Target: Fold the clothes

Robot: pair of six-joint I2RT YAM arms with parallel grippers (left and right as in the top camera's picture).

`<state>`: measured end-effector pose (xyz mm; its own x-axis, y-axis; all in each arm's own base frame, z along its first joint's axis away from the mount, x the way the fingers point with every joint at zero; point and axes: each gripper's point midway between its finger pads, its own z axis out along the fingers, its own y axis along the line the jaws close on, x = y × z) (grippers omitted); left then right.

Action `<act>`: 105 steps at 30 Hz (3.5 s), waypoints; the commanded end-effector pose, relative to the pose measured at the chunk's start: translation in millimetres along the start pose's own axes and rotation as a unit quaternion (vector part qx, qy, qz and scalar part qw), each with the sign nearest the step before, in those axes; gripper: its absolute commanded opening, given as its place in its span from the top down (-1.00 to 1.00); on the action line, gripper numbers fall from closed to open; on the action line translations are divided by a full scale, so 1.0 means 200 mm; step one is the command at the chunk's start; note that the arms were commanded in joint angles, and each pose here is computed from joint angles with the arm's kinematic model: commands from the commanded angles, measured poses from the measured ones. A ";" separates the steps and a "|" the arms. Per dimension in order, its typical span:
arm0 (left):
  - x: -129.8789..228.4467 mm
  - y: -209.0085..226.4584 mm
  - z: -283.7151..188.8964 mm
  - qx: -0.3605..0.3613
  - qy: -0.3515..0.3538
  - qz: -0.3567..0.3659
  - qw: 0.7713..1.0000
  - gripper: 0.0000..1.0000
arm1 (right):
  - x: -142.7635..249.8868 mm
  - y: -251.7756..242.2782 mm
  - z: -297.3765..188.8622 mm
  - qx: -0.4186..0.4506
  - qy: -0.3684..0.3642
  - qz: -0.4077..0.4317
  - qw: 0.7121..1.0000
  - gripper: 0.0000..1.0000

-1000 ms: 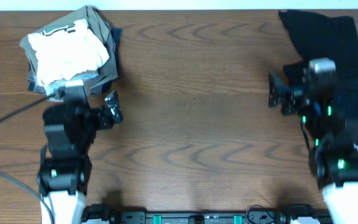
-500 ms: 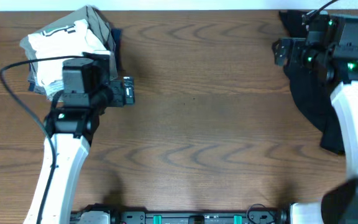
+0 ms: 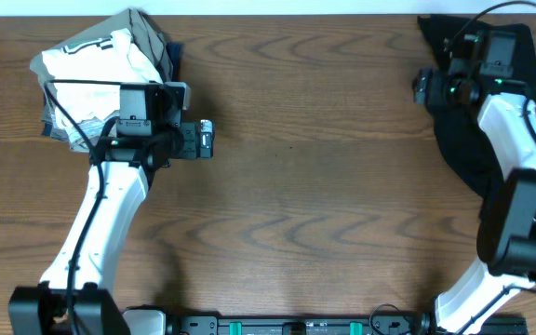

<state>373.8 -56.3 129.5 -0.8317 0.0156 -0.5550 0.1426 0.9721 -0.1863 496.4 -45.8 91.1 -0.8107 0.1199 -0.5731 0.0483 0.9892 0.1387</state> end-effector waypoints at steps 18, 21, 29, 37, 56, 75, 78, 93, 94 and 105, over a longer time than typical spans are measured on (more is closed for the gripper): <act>0.00 -0.01 0.06 0.011 0.012 0.005 1.000 -0.96 | 0.29 -0.23 0.43 0.088 0.077 0.003 0.993 -0.57; 0.00 -0.01 0.06 0.011 0.012 0.005 1.000 -0.96 | 0.29 -0.24 0.43 0.092 0.075 0.003 0.993 -0.43; -0.01 -0.01 0.06 0.011 0.010 0.005 1.000 -0.96 | 0.33 -0.34 0.40 0.153 0.092 0.007 0.984 0.36; -0.04 -0.01 0.06 0.011 -0.004 0.008 1.000 -1.00 | 0.33 -0.29 0.35 0.128 0.100 0.011 0.987 0.98; -0.16 -0.02 0.05 0.013 -0.053 0.017 0.998 -1.00 | -0.19 0.43 -0.92 -0.025 -0.109 -0.067 0.992 0.98; -0.19 -0.02 0.04 0.014 -0.065 -0.009 0.998 -0.98 | -0.01 1.58 -1.70 -0.254 -0.218 -0.264 0.905 0.98; -0.19 -0.02 0.04 0.014 -0.065 -0.009 0.998 -0.98 | 0.00 1.62 -1.80 -0.253 -0.230 -0.280 0.897 0.98; -0.19 -0.02 0.04 0.015 -0.065 -0.009 0.998 -0.98 | -0.23 0.59 -1.62 0.023 -0.156 -0.129 0.979 0.98; -0.19 -0.02 0.04 0.015 -0.066 -0.009 0.998 -0.98 | -0.24 0.53 -1.60 0.031 -0.148 -0.121 0.981 0.98; -0.29 -0.15 0.03 0.075 -0.103 0.014 0.992 -0.98 | -0.26 -0.01 -1.20 0.020 -0.052 -0.027 0.998 0.98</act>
<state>415.8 -72.6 150.1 -0.7229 -0.0248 -0.6905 0.2016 0.9483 -0.2451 390.5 -71.2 322.9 -0.7409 0.0676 -0.6682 0.0821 0.9966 0.0097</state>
